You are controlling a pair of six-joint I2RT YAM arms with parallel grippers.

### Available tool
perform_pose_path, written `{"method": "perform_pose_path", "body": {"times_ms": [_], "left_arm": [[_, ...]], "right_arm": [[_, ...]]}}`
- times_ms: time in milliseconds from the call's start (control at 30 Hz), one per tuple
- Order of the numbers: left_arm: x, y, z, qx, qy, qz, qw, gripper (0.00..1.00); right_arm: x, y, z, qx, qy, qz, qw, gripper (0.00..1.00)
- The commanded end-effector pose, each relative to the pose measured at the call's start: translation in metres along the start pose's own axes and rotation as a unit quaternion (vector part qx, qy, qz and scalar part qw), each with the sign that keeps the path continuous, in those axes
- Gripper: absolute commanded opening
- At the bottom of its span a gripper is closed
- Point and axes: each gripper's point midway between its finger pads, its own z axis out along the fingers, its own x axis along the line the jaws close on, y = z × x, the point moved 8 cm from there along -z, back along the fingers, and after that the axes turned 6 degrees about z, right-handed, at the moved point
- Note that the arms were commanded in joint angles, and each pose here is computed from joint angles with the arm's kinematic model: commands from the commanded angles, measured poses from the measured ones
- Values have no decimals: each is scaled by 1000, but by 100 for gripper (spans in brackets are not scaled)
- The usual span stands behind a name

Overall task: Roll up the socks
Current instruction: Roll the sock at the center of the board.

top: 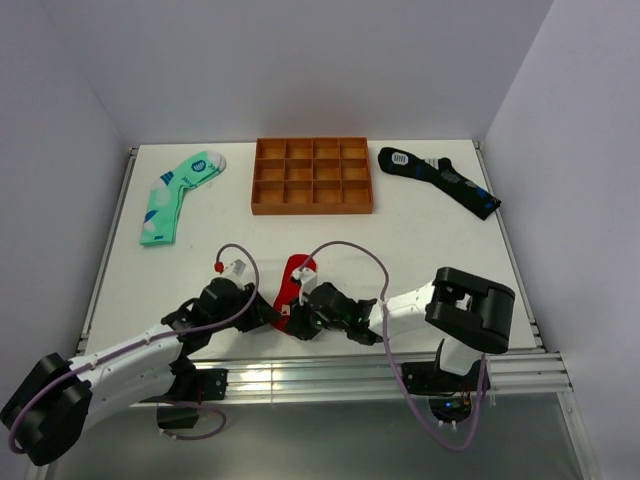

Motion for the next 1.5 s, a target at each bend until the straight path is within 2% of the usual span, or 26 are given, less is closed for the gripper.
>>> {"method": "perform_pose_path", "body": {"times_ms": [0,333,800,833,1033,1467], "left_arm": [[-8,10,-2,-55,-37,-2,998,41],[9,3,4,-69,-25,4,997,40],[15,-3,8,-53,-6,21,998,33],[16,-4,8,-54,-4,19,998,38],[12,0,-2,-92,-31,12,995,48],[12,-5,-3,-84,-30,27,996,46]], "right_arm": [[-33,-48,-12,145,-46,28,988,17],[-39,-34,-20,184,-8,95,978,18],[-46,-24,-14,209,-16,120,970,18],[-47,-23,-14,209,-17,120,970,18],[-50,-26,-15,220,-22,122,968,18],[-48,-21,-16,237,-5,136,962,18]]}}
